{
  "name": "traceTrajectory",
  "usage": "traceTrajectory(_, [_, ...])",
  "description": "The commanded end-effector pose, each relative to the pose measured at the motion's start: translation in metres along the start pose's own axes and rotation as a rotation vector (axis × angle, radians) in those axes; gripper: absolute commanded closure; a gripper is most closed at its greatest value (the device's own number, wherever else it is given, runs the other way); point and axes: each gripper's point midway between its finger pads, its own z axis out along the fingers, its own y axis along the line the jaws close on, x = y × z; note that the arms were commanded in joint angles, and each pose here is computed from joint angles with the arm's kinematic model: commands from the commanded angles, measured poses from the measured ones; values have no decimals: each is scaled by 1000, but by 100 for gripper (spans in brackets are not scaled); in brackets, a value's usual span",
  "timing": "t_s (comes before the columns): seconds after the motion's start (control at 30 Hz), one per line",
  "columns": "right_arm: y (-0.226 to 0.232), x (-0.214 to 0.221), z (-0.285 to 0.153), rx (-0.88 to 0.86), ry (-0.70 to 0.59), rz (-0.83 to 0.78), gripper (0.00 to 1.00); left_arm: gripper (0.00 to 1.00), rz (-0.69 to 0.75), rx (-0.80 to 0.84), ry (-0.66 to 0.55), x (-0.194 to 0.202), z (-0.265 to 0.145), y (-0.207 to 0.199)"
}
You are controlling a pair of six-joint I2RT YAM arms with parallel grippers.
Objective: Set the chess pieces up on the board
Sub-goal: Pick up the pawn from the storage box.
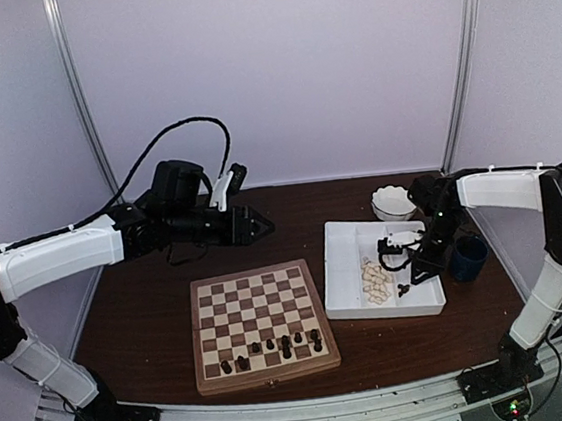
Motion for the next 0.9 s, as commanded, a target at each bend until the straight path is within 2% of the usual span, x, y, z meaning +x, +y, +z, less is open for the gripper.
traceTrajectory(0.0, [-1,-3,13,-33,-5,9,69,52,46,43,-66,-23,-4,-16])
traceTrajectory(0.27, [-2,-6,38,-57,46,-45,68,52,44,21,-67,-21,-7,-13])
traceTrajectory(0.57, [-1,-13,50,-72,41,-65,78,52,39,20,-65,-21,-4,-13])
traceTrajectory(0.67, [2,-13,48,-80,36,-61,84,52,39,23,-63,-22,-3,-13])
traceTrajectory(0.87, [5,-6,32,-38,22,-54,87,52,44,28,-62,-23,-2,-14])
